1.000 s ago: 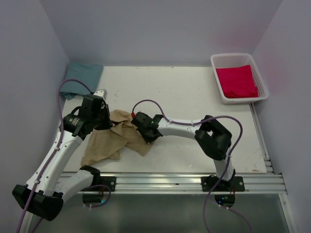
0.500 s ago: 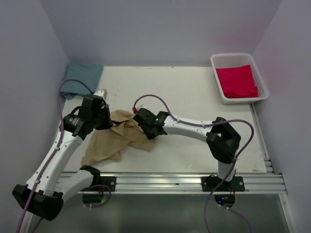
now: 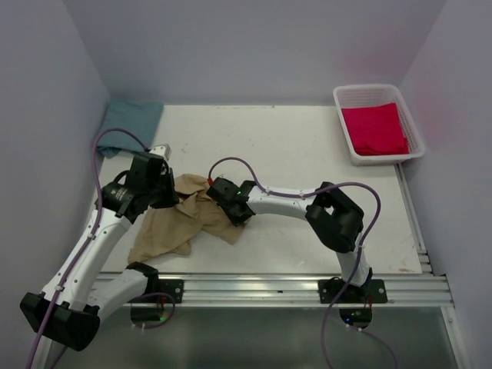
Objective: Fold and stack the t-shirts
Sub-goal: Flatten out the tshirt
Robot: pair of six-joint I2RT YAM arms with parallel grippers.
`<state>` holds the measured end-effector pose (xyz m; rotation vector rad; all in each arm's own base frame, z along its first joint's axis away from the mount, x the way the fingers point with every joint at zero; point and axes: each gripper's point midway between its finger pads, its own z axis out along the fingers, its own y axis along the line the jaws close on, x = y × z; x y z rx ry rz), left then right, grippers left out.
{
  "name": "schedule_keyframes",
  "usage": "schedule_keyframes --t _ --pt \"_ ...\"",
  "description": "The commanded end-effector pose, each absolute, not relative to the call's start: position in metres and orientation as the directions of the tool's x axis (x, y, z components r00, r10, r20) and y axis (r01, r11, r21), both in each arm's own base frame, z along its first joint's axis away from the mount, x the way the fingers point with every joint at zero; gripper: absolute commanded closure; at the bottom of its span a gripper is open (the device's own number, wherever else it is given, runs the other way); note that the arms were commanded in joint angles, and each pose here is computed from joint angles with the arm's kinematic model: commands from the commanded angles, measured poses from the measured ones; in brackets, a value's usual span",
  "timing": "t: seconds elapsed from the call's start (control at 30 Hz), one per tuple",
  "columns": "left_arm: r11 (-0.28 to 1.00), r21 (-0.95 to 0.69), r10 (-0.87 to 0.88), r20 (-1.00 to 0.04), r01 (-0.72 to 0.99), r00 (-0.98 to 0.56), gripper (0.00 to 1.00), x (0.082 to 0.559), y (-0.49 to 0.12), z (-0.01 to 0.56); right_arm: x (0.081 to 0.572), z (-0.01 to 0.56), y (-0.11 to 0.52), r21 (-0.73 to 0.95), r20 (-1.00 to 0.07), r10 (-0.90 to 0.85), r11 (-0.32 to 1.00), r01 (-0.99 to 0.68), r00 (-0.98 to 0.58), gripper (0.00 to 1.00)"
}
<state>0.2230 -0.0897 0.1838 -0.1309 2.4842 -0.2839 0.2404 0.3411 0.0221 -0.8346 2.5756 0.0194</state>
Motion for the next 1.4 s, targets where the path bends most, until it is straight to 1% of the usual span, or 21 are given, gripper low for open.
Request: schedule_keyframes --t 0.0,0.57,0.67,0.7,0.73,0.77,0.8,0.97,1.03,1.1,1.13,1.23,1.27,1.33,1.37 --pt "0.967 -0.254 -0.147 -0.613 0.017 -0.776 1.00 0.227 -0.096 0.190 0.250 0.033 0.352 -0.109 -0.446 -0.544 0.821 -0.561 -0.710 0.77" --pt "0.963 -0.269 -0.158 -0.607 0.014 -0.779 1.00 0.226 -0.098 0.186 0.260 0.043 0.352 -0.149 -0.470 -0.551 0.820 -0.553 -0.690 0.75" --pt "0.963 -0.270 -0.158 -0.608 0.014 -0.778 1.00 0.226 -0.098 0.187 0.261 0.040 0.351 -0.160 -0.460 -0.558 0.818 -0.553 -0.691 0.80" --pt "0.963 -0.270 -0.158 -0.608 0.014 -0.778 1.00 0.226 -0.098 0.187 0.261 0.039 0.350 -0.159 -0.459 -0.555 0.820 -0.550 -0.694 0.87" --pt "0.963 -0.269 -0.159 -0.608 0.014 -0.778 1.00 0.226 -0.098 0.187 0.261 0.038 0.350 -0.160 -0.456 -0.556 0.820 -0.550 -0.695 0.90" --pt "0.963 -0.270 -0.159 -0.609 0.015 -0.777 1.00 0.226 -0.098 0.187 0.261 0.038 0.350 -0.159 -0.457 -0.554 0.820 -0.549 -0.696 0.98" --pt "0.963 -0.269 -0.158 -0.607 0.014 -0.779 1.00 0.226 -0.098 0.186 0.261 0.038 0.349 -0.159 -0.455 -0.554 0.821 -0.548 -0.697 1.00" --pt "0.963 -0.268 -0.156 -0.609 0.017 -0.777 1.00 0.226 -0.097 0.186 0.264 0.053 0.341 -0.187 -0.481 -0.539 0.833 -0.520 -0.692 1.00" --pt "0.963 -0.270 -0.157 -0.613 0.018 -0.775 1.00 0.225 -0.097 0.188 0.266 0.073 0.333 -0.199 -0.516 -0.517 0.848 -0.491 -0.683 1.00" --pt "0.961 -0.275 -0.166 -0.642 0.022 -0.748 1.00 0.229 -0.097 0.201 0.273 0.094 0.322 -0.234 -0.562 -0.494 0.864 -0.445 -0.664 1.00" --pt "0.959 -0.281 -0.170 -0.681 0.039 -0.712 1.00 0.232 -0.096 0.216 0.273 0.115 0.315 -0.231 -0.600 -0.469 0.877 -0.422 -0.648 1.00" --pt "0.963 -0.267 -0.181 -0.746 0.039 -0.641 1.00 0.240 -0.090 0.243 0.283 0.155 0.292 -0.272 -0.677 -0.422 0.905 -0.328 -0.603 1.00" --pt "0.965 -0.259 -0.178 -0.774 0.048 -0.608 1.00 0.243 -0.088 0.260 0.284 0.178 0.284 -0.248 -0.719 -0.381 0.922 -0.297 -0.581 1.00" --pt "0.969 -0.244 -0.179 -0.811 0.043 -0.557 1.00 0.249 -0.082 0.283 0.288 0.205 0.265 -0.256 -0.767 -0.342 0.939 -0.230 -0.543 1.00" --pt "0.974 -0.225 -0.171 -0.825 0.036 -0.539 1.00 0.252 -0.079 0.289 0.287 0.228 0.255 -0.231 -0.802 -0.304 0.952 -0.202 -0.514 1.00"
